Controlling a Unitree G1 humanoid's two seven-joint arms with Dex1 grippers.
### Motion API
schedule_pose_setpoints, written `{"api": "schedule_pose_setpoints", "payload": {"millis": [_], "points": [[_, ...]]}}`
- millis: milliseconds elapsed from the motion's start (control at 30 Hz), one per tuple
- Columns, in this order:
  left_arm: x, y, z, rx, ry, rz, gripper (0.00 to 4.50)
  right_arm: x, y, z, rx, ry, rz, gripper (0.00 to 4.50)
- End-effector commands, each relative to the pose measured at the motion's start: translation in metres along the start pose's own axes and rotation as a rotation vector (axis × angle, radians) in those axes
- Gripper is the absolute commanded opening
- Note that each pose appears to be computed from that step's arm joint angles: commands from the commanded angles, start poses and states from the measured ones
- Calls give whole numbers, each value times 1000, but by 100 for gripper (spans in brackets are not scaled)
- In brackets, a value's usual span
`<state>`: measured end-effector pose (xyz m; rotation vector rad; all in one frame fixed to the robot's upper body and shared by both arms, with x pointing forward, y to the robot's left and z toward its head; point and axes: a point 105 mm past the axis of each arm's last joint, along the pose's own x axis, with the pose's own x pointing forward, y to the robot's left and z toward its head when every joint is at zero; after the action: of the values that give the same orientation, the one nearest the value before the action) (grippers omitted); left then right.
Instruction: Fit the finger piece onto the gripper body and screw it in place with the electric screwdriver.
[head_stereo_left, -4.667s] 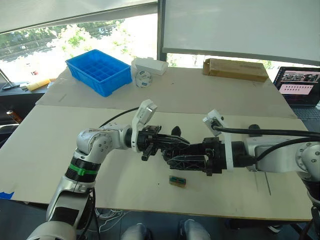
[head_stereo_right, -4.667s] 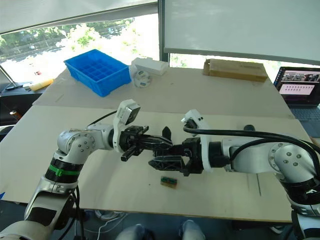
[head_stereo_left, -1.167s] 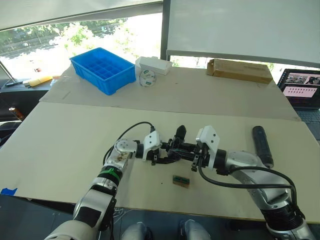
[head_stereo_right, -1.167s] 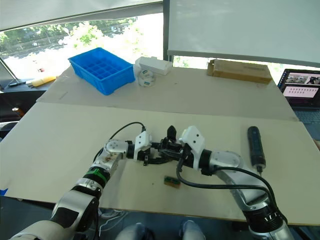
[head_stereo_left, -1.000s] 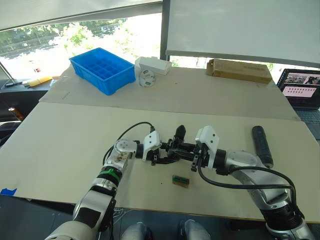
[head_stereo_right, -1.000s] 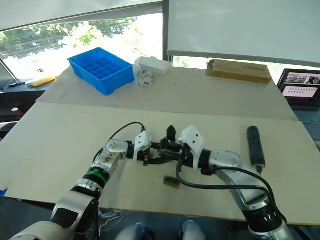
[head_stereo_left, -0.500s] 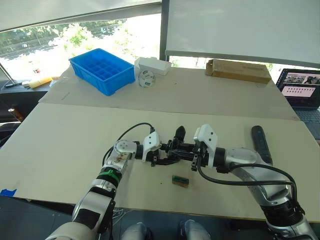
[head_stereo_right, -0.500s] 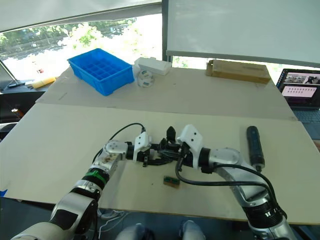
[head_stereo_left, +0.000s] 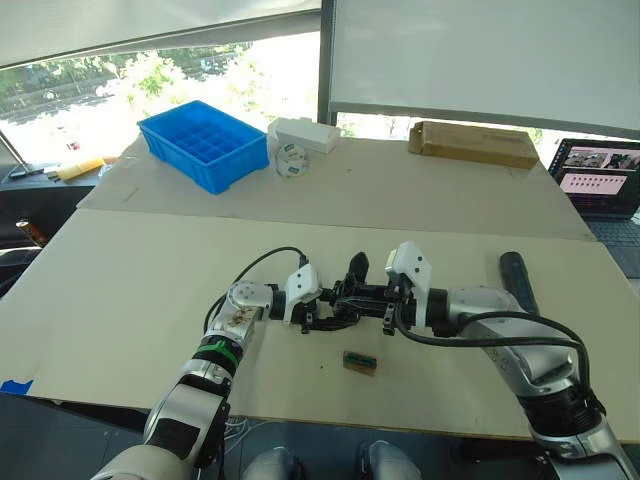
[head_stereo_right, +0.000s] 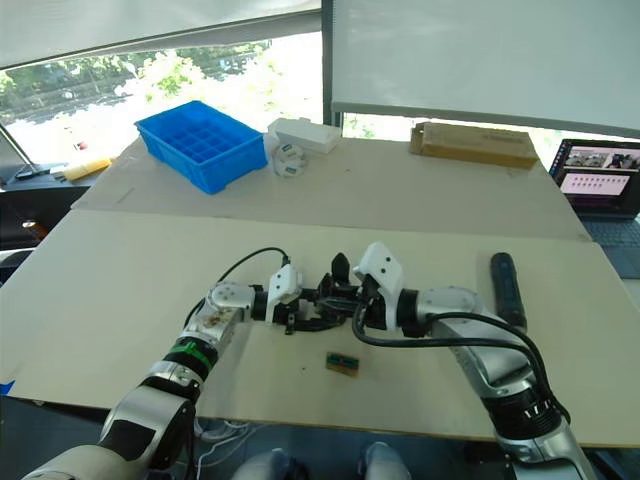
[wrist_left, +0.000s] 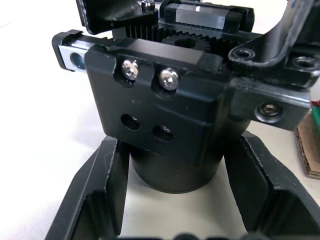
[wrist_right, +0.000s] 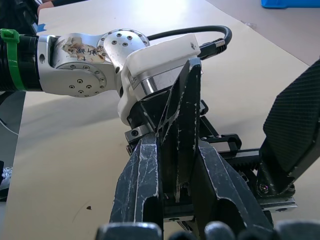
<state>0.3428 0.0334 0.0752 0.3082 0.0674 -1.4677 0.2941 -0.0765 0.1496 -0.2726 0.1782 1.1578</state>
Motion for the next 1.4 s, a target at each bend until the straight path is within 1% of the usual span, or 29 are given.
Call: {"api": "schedule_pose_setpoints", "payload": {"millis": [33, 167, 267, 533, 667, 900, 1067, 1267, 1400], "points": [[15, -16, -2, 1, -3, -79, 229, -1, -4, -38, 74, 157, -32, 39], [14, -15, -3, -1, -1, -73, 229, 1, 9, -43, 104, 179, 18, 39], [13, -16, -5, -4, 8, -73, 229, 2, 12, -44, 119, 179, 27, 39], [13, -17, -7, -3, 18, -82, 229, 6, -5, -48, 136, 203, -50, 39], [13, -17, -6, -2, 17, -83, 229, 7, 2, -43, 123, 178, -6, 39], [12, -18, -8, -8, 18, -82, 229, 3, 3, -35, 75, 165, -6, 39], [13, -18, -8, -12, 13, -76, 229, 2, 3, -13, 3, 70, 5, 39], [15, -18, -8, -15, 9, -74, 229, -2, 4, -15, -14, 77, 9, 39], [15, -19, -8, -17, 8, -74, 229, -1, 8, -10, -11, 47, 30, 39]]}}
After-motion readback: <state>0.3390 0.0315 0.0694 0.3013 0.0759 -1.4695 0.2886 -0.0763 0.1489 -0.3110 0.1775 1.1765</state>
